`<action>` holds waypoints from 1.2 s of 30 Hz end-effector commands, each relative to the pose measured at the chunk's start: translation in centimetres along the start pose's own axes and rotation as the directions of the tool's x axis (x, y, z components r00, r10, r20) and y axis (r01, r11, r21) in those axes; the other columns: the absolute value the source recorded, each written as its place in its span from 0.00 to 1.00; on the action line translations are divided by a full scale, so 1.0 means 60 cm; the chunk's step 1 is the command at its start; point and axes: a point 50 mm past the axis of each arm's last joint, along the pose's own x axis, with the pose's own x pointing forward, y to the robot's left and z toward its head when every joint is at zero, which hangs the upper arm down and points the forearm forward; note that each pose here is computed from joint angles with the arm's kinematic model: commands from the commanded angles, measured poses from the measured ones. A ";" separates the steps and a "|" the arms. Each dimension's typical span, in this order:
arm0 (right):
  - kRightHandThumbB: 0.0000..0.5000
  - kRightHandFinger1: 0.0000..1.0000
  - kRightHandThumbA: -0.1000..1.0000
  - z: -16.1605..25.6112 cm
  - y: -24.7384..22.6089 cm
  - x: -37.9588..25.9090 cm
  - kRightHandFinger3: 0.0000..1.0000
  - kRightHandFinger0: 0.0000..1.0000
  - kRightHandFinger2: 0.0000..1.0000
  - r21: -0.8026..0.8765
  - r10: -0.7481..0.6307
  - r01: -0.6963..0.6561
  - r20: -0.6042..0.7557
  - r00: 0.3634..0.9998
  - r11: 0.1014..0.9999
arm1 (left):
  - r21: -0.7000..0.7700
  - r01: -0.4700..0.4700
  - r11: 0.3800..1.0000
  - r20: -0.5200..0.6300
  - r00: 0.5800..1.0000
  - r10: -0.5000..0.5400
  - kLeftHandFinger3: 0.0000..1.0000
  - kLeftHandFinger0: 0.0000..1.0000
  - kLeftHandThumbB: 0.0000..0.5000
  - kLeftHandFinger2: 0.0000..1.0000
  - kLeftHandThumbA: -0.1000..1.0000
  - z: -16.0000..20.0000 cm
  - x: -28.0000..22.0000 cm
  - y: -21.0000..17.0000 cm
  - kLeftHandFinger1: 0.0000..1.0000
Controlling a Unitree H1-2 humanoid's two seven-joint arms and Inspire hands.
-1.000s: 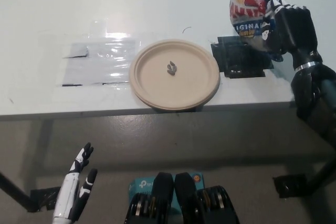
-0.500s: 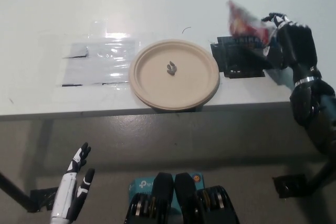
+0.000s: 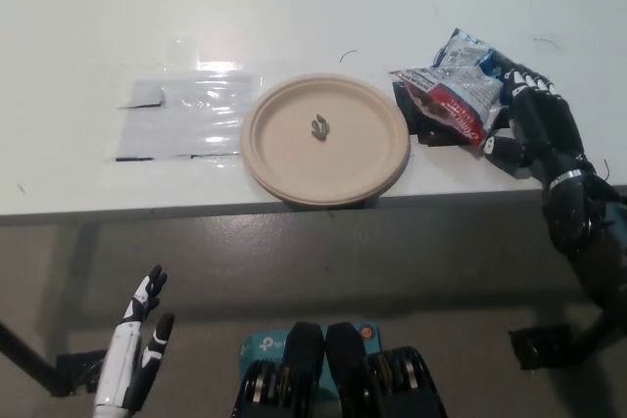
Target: The robot picks up a small bag of sunflower seeds on the right hand side and take it to the empty plate on the left hand side then pours some sunflower seeds on to the plate.
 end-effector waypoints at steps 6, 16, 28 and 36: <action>0.99 1.00 0.89 0.040 -0.046 0.047 1.00 1.00 1.00 0.050 0.211 -0.215 0.064 0.975 0.975 | -0.013 -0.034 0.999 0.067 0.997 0.035 1.00 1.00 0.53 1.00 1.00 0.015 0.012 0.007 1.00; 1.00 1.00 0.73 0.080 -0.089 0.023 1.00 1.00 1.00 0.078 0.276 -0.296 0.201 0.940 0.952 | 0.005 -0.039 0.999 0.077 0.996 0.038 1.00 1.00 0.54 1.00 1.00 0.016 0.018 0.012 1.00; 1.00 1.00 0.71 0.086 -0.133 -0.026 1.00 1.00 1.00 0.091 0.256 -0.286 0.249 0.934 0.954 | -0.006 -0.049 0.999 0.067 0.997 0.049 1.00 1.00 0.54 1.00 1.00 0.014 0.013 0.014 1.00; 1.00 1.00 0.68 0.062 -0.148 -0.061 1.00 1.00 1.00 0.093 0.274 -0.302 0.237 0.932 0.949 | 0.002 -0.053 0.999 0.064 0.997 0.053 1.00 1.00 0.56 1.00 1.00 0.015 0.016 0.016 1.00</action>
